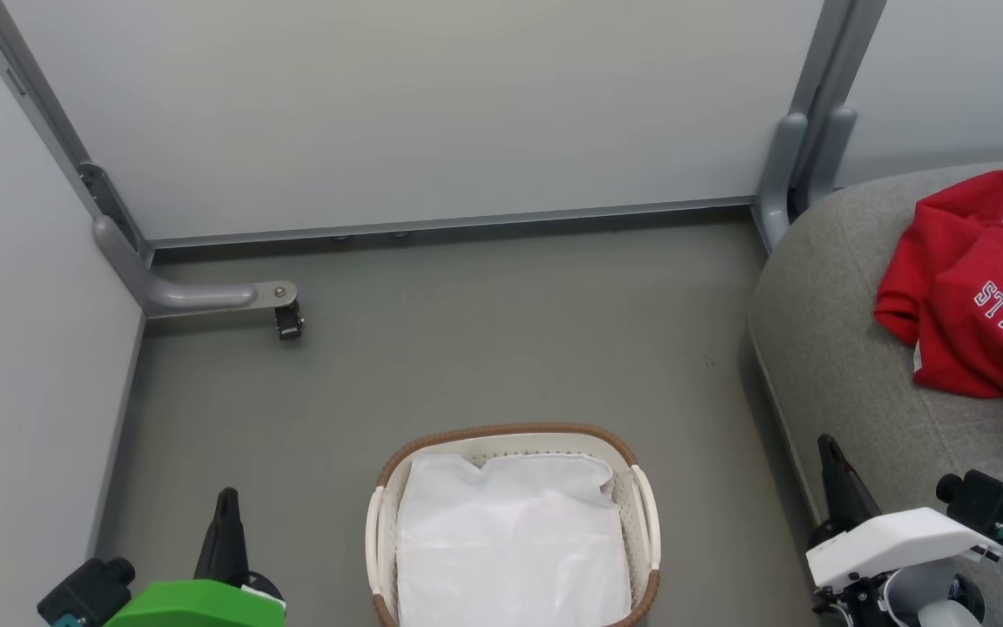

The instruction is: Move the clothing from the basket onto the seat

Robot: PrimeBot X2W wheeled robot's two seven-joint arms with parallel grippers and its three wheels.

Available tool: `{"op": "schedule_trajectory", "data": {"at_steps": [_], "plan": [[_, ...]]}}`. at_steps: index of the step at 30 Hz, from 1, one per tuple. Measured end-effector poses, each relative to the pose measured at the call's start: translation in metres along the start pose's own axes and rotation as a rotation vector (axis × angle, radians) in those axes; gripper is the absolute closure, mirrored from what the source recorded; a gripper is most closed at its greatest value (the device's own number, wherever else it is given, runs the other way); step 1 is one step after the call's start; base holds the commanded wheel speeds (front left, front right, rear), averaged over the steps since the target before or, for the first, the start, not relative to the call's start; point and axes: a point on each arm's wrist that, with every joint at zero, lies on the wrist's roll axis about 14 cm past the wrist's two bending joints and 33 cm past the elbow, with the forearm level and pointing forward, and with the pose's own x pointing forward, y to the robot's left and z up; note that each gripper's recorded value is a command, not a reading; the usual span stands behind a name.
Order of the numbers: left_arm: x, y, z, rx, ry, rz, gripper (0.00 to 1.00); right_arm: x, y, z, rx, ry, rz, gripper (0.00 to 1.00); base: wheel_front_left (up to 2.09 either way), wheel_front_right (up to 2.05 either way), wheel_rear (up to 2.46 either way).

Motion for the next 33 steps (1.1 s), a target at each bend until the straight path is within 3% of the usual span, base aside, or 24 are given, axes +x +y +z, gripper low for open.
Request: {"op": "schedule_trajectory", "data": {"at_steps": [33], "plan": [[0.017,-0.01,0.02,-0.344,-0.005,-0.034,1.0,0.003,-0.007,0.019,0.39,-0.029,-0.023,1.0,0.0,0.0,0.0]]}}
